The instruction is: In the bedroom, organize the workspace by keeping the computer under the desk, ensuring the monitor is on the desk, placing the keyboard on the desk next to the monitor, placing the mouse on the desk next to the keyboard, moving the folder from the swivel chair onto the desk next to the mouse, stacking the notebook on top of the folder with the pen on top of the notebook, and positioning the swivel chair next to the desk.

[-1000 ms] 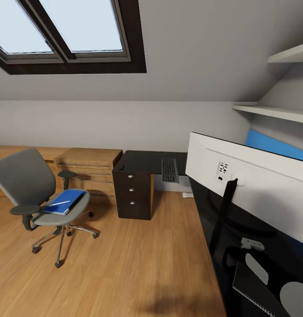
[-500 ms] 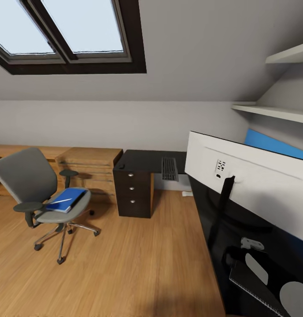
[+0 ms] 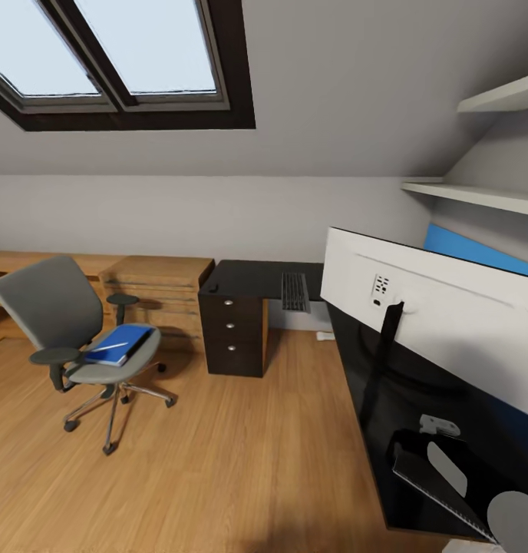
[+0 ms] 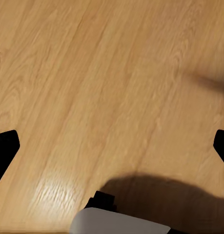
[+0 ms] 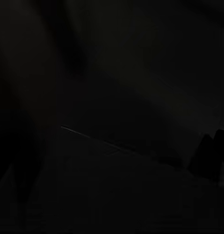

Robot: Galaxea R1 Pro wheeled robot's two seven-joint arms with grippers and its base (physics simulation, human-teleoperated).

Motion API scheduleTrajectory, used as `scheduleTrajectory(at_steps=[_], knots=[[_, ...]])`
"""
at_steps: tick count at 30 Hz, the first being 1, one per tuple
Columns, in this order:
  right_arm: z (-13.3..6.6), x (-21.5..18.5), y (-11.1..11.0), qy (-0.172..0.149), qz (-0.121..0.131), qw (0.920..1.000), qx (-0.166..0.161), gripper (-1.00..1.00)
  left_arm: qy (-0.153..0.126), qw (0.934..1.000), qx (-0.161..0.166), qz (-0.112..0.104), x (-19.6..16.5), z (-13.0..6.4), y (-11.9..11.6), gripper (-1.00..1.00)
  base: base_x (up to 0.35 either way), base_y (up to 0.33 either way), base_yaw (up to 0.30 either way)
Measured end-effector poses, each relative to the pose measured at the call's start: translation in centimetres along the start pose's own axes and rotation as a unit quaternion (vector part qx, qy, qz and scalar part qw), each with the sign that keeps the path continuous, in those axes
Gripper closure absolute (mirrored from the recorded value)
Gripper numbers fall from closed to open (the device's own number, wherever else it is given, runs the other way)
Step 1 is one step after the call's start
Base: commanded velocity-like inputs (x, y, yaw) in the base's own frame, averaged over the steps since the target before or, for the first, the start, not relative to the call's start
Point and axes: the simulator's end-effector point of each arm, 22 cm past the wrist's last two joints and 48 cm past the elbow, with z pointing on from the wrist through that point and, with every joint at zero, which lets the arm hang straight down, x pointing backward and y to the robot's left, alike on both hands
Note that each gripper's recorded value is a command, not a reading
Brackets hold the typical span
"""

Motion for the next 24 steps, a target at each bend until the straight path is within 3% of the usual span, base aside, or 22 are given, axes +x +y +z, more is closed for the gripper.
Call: scheduleTrajectory(at_steps=[24], knots=[[-0.03,-0.01,0.06,-0.001,0.0,1.0,0.0,-1.0,0.0,1.0,0.0,0.0,0.0,-0.02,0.0,-1.0,-0.022,0.0,0.0]])
